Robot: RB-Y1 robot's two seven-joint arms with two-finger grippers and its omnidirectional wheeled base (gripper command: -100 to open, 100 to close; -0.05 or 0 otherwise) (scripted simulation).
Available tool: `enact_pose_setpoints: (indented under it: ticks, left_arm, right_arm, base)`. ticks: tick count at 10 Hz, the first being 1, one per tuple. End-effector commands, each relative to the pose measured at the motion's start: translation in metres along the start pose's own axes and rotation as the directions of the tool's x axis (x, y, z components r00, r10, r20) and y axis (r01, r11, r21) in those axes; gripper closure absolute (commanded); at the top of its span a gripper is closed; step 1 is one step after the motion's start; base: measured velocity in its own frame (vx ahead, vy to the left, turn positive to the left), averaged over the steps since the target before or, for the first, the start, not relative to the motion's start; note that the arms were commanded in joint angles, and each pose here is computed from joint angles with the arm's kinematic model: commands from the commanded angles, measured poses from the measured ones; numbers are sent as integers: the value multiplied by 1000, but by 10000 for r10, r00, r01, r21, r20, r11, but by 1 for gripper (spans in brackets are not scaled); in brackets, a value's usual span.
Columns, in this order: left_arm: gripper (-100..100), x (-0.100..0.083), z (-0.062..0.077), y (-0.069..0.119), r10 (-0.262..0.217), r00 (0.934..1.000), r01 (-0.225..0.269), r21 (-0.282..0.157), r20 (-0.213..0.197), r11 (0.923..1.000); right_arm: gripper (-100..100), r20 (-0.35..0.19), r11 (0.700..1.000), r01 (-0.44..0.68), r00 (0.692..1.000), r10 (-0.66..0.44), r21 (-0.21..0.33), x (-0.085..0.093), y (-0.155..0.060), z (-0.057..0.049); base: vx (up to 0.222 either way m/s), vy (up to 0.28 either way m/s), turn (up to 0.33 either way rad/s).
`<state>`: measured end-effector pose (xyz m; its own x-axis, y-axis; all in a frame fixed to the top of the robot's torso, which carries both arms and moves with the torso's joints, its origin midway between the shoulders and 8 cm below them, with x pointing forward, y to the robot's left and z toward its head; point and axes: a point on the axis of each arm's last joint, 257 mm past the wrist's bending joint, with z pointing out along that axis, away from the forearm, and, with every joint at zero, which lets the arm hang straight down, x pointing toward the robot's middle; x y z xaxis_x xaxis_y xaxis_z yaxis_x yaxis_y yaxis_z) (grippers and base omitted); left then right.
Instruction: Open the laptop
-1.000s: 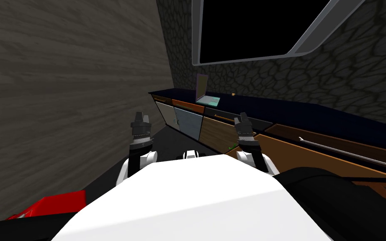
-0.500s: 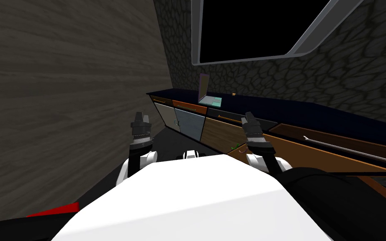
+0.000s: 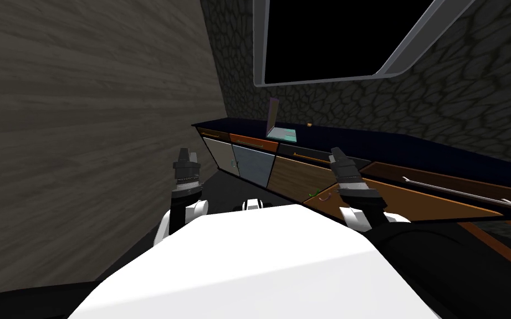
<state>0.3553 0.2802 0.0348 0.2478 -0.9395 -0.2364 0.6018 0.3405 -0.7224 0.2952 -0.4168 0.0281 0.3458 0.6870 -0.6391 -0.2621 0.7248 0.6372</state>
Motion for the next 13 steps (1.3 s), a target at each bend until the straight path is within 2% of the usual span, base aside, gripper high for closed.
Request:
enact_pose_setpoints:
  ticks: [1,2,3,4,5,6,7,8,9,10,11,12,13]
  left_arm:
    - [0,0,0,0,0,10000,0,-1,0,10000]
    - [0,0,0,0,0,10000,0,0,0,10000]
    - [0,0,0,0,0,10000,0,-1,0,10000]
    - [0,0,0,0,0,10000,0,0,0,10000]
    - [0,0,0,0,0,10000,0,-1,0,10000]
    - [0,0,0,0,0,10000,0,0,0,10000]
    - [0,0,0,0,0,10000,0,-1,0,10000]
    - [0,0,0,0,0,10000,0,1,0,10000]
    - [0,0,0,0,1,10000,-1,-1,0,10000]
    - [0,0,0,0,1,10000,-1,0,0,10000]
    - [0,0,0,0,1,10000,-1,-1,0,10000]
    - [0,0,0,0,1,10000,-1,0,0,10000]
    - [0,0,0,0,1,10000,-1,-1,0,10000]
  right_arm:
    - [-100,-182,9954,934,9955,-930,208,-15,-1,-3]
    - [-100,-469,9873,1545,9872,-1527,378,-20,-2,-4]
    - [-100,-390,9843,1723,9845,-1708,376,-27,-1,-4]
    - [-100,-698,9706,2349,9704,-2310,535,-32,-2,-6]
    - [-100,-626,9666,2509,9669,-2475,530,-38,-1,-5]
    - [-100,-959,9477,3118,9475,-3049,677,-42,-3,-6]
    - [-100,-885,9422,3282,9426,-3221,670,-48,-1,-6]
    - [-100,-1230,9177,3892,9175,-3783,803,-53,-3,-7]
    - [-100,-1163,9115,4035,9119,-3935,794,-58,-1,-7]
    - [-100,-1527,8822,4619,8819,-4460,913,-62,-4,-8]
    - [-100,-1458,8749,4759,8753,-4611,900,-68,-2,-7]
    - [-100,-1841,8412,5313,8408,-5091,1002,-72,-5,-8]
    - [-100,-1769,8327,5449,8330,-5242,986,-77,-2,-7]
  base:
    - [61,113,-61]
    - [73,141,-121]
    - [57,124,-63]
    - [92,133,-99]
    - [69,111,-65]
    - [69,136,-102]
    - [53,118,-57]
    - [84,128,-97]
    - [78,106,-54]
    - [68,112,-88]
    - [59,105,-41]
    - [84,116,-78]
    - [72,108,-53]
